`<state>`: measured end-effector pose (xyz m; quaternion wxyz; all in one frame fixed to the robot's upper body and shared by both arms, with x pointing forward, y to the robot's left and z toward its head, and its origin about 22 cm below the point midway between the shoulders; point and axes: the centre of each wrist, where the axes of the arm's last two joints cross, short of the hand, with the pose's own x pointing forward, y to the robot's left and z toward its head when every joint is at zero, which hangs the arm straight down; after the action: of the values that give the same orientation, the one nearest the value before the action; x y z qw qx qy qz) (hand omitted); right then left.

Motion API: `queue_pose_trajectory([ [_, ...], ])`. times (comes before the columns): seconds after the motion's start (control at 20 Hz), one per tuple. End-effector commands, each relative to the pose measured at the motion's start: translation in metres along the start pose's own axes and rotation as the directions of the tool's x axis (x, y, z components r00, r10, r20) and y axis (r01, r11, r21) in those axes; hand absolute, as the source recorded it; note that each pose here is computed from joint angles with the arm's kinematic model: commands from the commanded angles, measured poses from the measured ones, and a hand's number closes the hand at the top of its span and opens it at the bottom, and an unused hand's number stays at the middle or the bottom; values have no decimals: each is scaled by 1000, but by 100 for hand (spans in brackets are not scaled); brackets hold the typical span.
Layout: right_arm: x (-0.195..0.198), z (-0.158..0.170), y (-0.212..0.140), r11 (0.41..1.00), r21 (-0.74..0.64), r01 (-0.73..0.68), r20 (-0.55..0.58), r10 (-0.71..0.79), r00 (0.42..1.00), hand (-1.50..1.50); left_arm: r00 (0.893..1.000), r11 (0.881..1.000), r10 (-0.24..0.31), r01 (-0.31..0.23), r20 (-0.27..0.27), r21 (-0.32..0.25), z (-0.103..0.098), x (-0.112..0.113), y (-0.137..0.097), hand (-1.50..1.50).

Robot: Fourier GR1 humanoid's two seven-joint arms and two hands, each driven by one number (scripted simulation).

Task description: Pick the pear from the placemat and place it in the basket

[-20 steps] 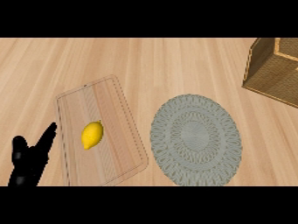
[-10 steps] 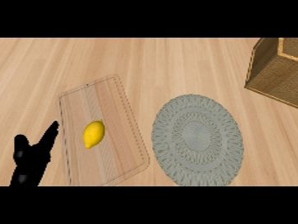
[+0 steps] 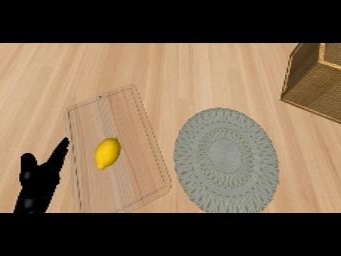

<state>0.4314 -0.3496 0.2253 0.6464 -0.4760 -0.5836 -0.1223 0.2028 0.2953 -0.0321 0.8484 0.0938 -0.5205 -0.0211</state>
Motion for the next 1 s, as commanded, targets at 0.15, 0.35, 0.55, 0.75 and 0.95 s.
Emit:
queue_pose_trajectory([
  [0.15, -40, -9, 9, 1000, -12, 18, -19, -18, 1000, 150, 997, 998, 12, -17, -80, -65, -12, -21, -18, 0],
  [0.35, -69, -25, -13, 955, -84, -285, -92, 277, 956, 150, 998, 999, 2, -5, -63, -47, -7, -14, 6, 0],
  [0.55, -76, -37, -35, 943, -46, -329, -43, 327, 944, -150, 997, 999, 21, -24, -74, -44, -1, -27, -6, 0],
  [0.75, -92, -34, -40, 953, -82, -292, 7, 294, 956, -150, 997, 999, 25, -28, -73, -40, 4, -26, -3, 0],
  [0.95, -60, -31, -36, 967, -115, -229, 4, 231, 973, -150, 996, 998, 35, -40, -84, -50, 4, -15, -3, 0],
])
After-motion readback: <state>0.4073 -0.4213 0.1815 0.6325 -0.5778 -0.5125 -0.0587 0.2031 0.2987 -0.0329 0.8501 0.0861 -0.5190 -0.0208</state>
